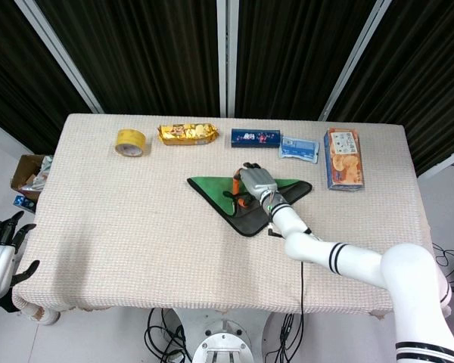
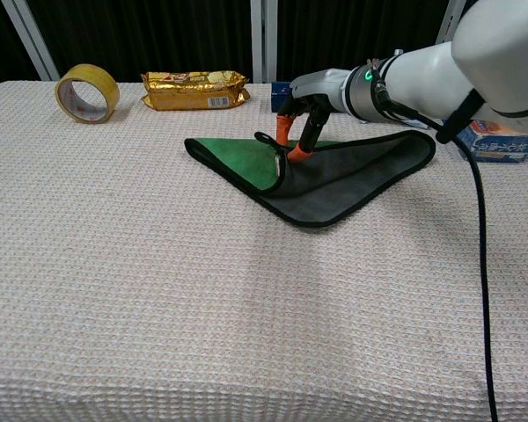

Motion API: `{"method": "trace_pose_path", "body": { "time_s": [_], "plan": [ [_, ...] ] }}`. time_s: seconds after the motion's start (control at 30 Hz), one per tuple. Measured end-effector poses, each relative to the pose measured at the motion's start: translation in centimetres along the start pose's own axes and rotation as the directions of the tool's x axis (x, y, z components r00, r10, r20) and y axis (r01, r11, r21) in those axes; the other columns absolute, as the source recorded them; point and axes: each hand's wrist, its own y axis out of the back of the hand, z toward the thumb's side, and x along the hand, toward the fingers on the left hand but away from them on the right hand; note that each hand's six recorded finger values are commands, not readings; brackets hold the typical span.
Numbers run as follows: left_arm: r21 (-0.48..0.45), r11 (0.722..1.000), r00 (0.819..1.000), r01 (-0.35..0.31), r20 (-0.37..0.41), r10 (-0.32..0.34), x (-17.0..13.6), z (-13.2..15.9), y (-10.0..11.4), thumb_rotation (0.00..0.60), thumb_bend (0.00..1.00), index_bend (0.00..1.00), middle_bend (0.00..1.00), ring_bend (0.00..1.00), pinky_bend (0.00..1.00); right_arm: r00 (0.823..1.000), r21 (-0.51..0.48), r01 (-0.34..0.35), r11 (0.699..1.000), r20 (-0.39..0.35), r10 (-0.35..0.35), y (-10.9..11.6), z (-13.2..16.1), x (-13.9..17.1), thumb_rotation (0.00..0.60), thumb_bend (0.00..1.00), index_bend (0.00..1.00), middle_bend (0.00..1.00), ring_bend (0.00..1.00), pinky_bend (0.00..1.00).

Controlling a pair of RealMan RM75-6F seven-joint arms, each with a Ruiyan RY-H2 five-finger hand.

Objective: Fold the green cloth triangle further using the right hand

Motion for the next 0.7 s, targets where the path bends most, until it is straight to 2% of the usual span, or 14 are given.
{"method": "trace_pose_path", "body": {
  "time_s": [0.1, 0.17, 0.2, 0.33, 0.4, 0.53, 0.6, 0.7],
  "plan": [
    [-0.001, 1.0, 1.0, -0.002, 0.003, 0.002, 0.1, 0.1, 0.0, 0.6, 0.19, 0.23, 0.07, 0.14, 0.14, 0.998, 0.047, 0.001, 0.999, -0.058, 0.001, -0.5, 0.3, 2.0, 0.6, 0.16, 0.48, 0.2, 0.0, 0.0],
    [0.0, 1.0, 1.0, -0.003, 0.002, 0.003, 0.1, 0.1, 0.0, 0.6, 0.19, 0.23, 0.07, 0.14, 0.14, 0.997, 0.095, -0.001, 0.995, -0.083, 0.009, -0.8, 0.0, 3.5, 0.6, 0.15, 0.4, 0.18, 0.0, 0.0],
    [0.001, 1.0, 1.0, -0.003, 0.001, 0.003, 0.1, 0.1, 0.0, 0.6, 0.19, 0.23, 0.07, 0.14, 0.14, 0.996, 0.121, -0.003, 0.993, -0.086, 0.014, -0.9, -0.3, 4.0, 0.6, 0.15, 0.37, 0.18, 0.0, 0.0],
    [0.005, 1.0, 1.0, -0.001, -0.001, 0.001, 0.0, 0.0, 0.0, 0.6, 0.19, 0.23, 0.07, 0.14, 0.14, 0.998, 0.262, -0.005, 0.965, -0.061, 0.022, -0.8, -2.3, 6.0, 0.6, 0.1, 0.12, 0.12, 0.0, 0.0],
    [0.004, 1.0, 1.0, 0.0, -0.001, 0.0, 0.1, 0.0, -0.1, 0.6, 0.19, 0.23, 0.07, 0.14, 0.14, 0.999, 0.332, 0.011, 0.943, -0.038, 0.002, -0.2, -3.3, 7.1, 0.6, 0.08, 0.06, 0.11, 0.0, 0.0],
    [0.001, 1.0, 1.0, -0.004, 0.004, 0.004, 0.1, 0.1, 0.0, 0.6, 0.19, 0.23, 0.07, 0.14, 0.14, 0.996, 0.373, 0.082, 0.924, 0.008, -0.092, 2.2, -5.0, 8.8, 0.6, 0.08, 0.05, 0.11, 0.0, 0.0],
    [0.001, 1.0, 1.0, -0.005, 0.0, 0.005, 0.0, 0.0, 0.0, 0.6, 0.19, 0.23, 0.07, 0.14, 0.14, 0.987, 0.359, 0.126, 0.925, 0.049, -0.153, 3.7, -6.7, 9.8, 0.6, 0.08, 0.08, 0.11, 0.0, 0.0],
    [-0.001, 1.0, 1.0, -0.007, -0.002, 0.007, 0.0, 0.0, 0.0, 0.6, 0.19, 0.23, 0.07, 0.13, 0.14, 0.973, 0.337, 0.147, 0.93, 0.119, -0.197, 4.5, -9.7, 10.7, 0.6, 0.08, 0.13, 0.11, 0.0, 0.0]
  ]
}}
